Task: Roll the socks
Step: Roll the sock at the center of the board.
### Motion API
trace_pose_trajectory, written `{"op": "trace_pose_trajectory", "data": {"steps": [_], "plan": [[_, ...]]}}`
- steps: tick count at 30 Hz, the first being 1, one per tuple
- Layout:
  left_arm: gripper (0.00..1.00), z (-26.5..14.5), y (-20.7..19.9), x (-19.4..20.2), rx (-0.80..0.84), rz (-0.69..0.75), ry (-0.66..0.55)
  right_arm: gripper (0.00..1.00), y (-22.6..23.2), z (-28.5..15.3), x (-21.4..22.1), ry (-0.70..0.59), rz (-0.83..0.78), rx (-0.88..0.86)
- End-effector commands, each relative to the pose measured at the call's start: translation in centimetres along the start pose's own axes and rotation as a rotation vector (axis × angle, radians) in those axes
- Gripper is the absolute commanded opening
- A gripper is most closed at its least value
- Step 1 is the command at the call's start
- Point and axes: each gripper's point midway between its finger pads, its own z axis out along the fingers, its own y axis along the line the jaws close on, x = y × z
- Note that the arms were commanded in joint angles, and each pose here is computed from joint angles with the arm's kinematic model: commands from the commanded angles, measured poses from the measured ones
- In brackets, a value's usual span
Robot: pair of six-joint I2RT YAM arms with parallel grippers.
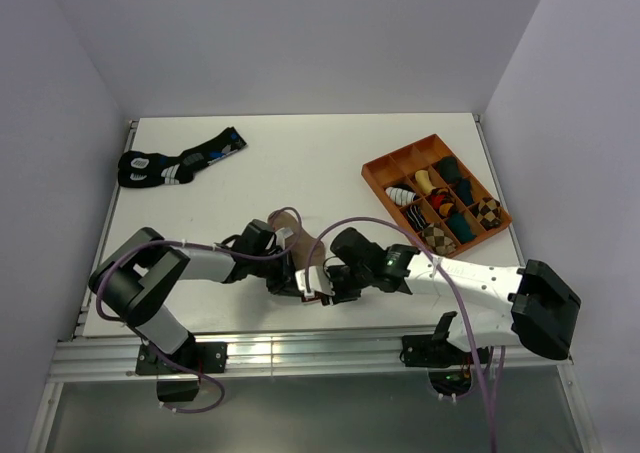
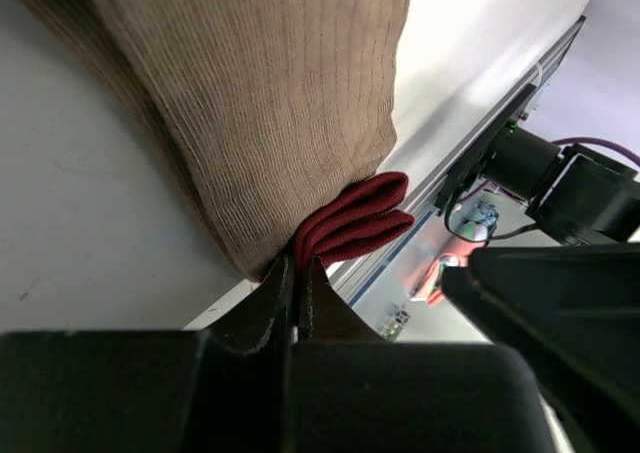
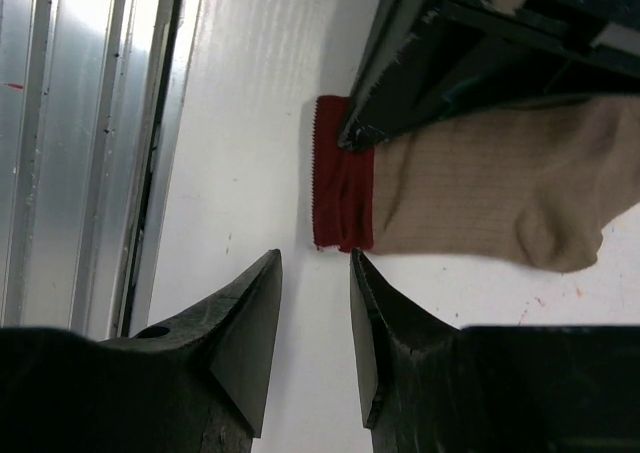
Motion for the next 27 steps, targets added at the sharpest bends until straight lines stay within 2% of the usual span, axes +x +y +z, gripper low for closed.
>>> {"op": "trace_pose_trajectory", "data": {"steps": [1, 13, 20, 27], "plan": [[0.0, 0.1, -1.7, -0.5, 0.058, 0.001, 0.014, 0.41, -0.2, 0.4, -0.8, -0.022, -0.094, 0.025], [0.0, 0.5, -1.7, -0.6, 0.061, -0.005, 0.038, 0.4, 1.7, 3.2, 0.3, 0.041, -0.189, -0.019], [0.0, 0.3, -1.5, -0.4, 0.058, -0.002, 0.048, 0.38, 0.4, 4.4, 0.6, 0.072, -0.204, 0.016], [0.0, 0.3, -1.0, -0.2, 0.046, -0.002, 0.055, 0.37, -1.0, 4.3, 0.1, 0.048, -0.223, 0.098]]}}
